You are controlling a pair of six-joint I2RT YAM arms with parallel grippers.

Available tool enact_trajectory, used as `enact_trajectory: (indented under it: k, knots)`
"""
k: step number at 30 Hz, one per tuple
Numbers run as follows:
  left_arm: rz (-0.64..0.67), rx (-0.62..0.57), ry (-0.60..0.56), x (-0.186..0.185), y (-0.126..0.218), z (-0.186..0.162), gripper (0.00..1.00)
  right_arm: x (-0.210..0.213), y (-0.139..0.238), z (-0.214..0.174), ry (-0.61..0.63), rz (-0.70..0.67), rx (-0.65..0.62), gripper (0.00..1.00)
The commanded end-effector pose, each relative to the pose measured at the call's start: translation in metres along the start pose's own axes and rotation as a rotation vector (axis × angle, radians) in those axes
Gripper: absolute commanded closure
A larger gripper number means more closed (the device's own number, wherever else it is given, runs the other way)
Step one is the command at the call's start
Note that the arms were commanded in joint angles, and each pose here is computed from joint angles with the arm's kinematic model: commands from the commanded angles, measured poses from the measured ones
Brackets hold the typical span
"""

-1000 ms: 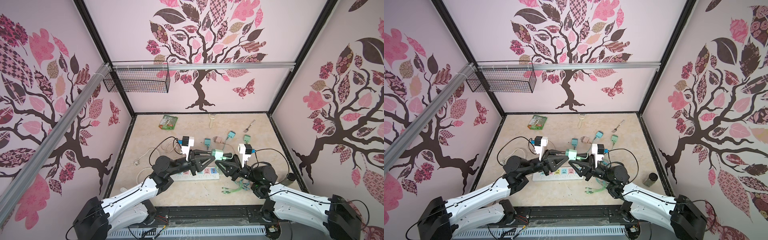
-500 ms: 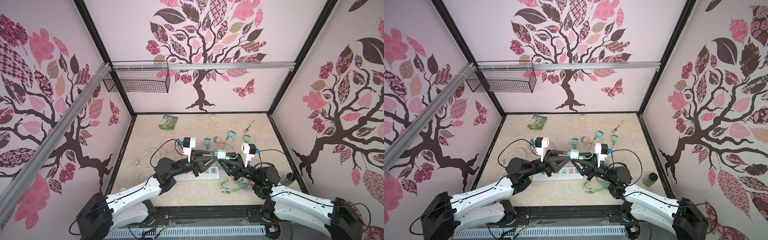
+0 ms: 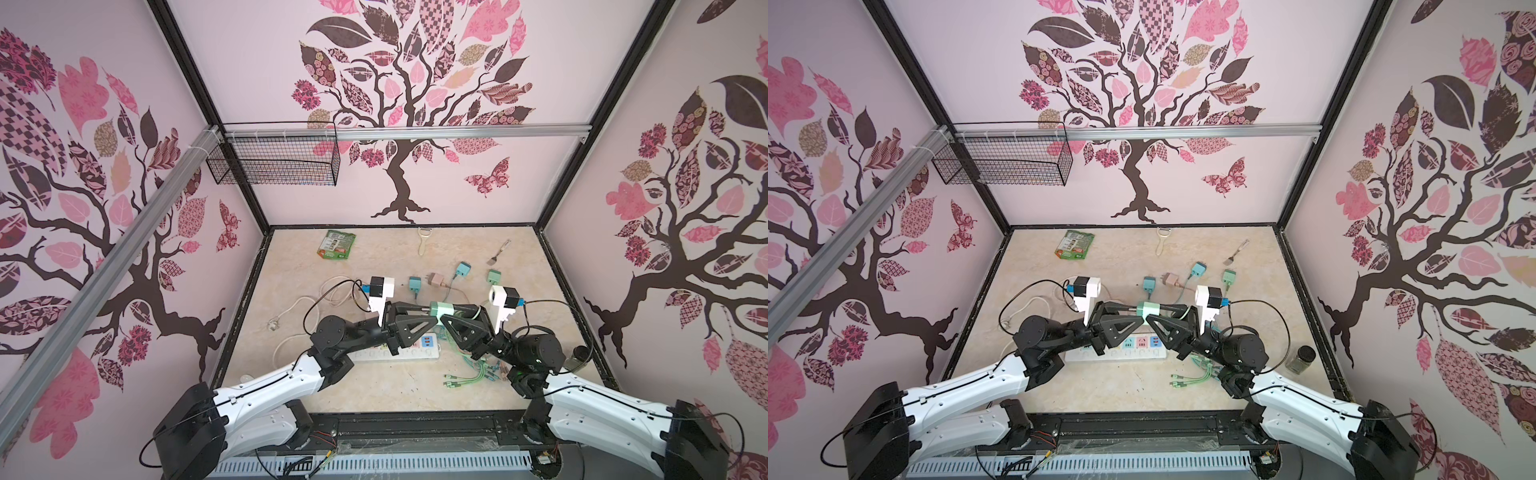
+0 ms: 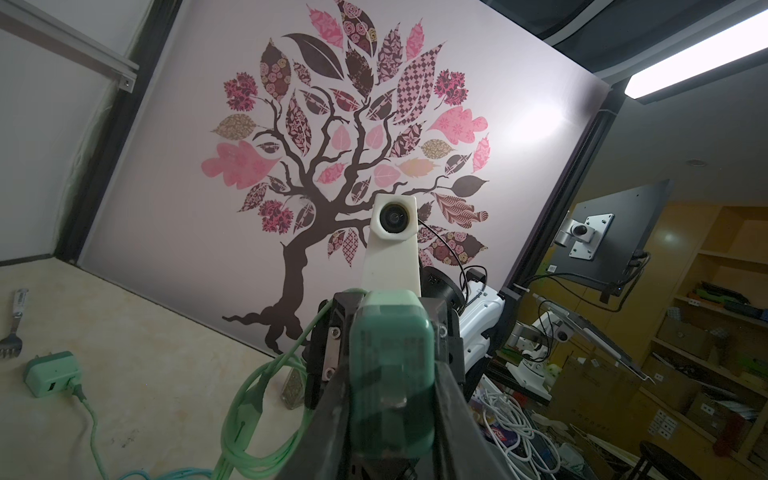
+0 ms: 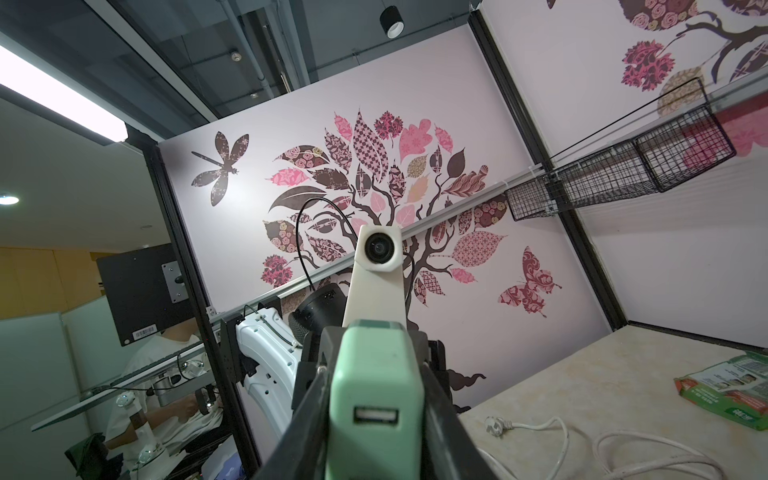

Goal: Insert the plug

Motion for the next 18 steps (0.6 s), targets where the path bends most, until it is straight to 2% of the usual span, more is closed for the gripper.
enact_trajectory:
  k: [1,9,12,16,18]
  knots:
    - [-0.005,0.031,0.016,0.001,0.0,-0.011,1.0,0.017,-0.002,0.016,0.038,0.054,-0.048,0.7]
    - [0.055,0.056,0.013,0.009,0.0,-0.012,0.98,0.012,-0.003,0.015,0.036,0.028,-0.039,0.76]
    - [0.079,0.069,0.001,0.01,0.003,-0.012,0.87,0.01,-0.003,0.015,0.04,0.008,-0.04,0.76]
    - [0.116,0.09,-0.021,0.011,0.01,-0.013,0.56,0.003,-0.003,0.016,0.059,-0.043,-0.035,0.76]
    - [0.141,0.1,-0.031,0.011,0.016,-0.013,0.44,-0.003,-0.002,0.017,0.072,-0.087,-0.035,0.77]
Point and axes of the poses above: each gripper's point midway between its finger pads, its own y axis back along the fingers, its own x axis along the line the jaws close on, z = x × y, the point moved 1 cm from there along y, back along the fingers, and after that the axes turned 12 degrees about -y, right-handed, at the moved point
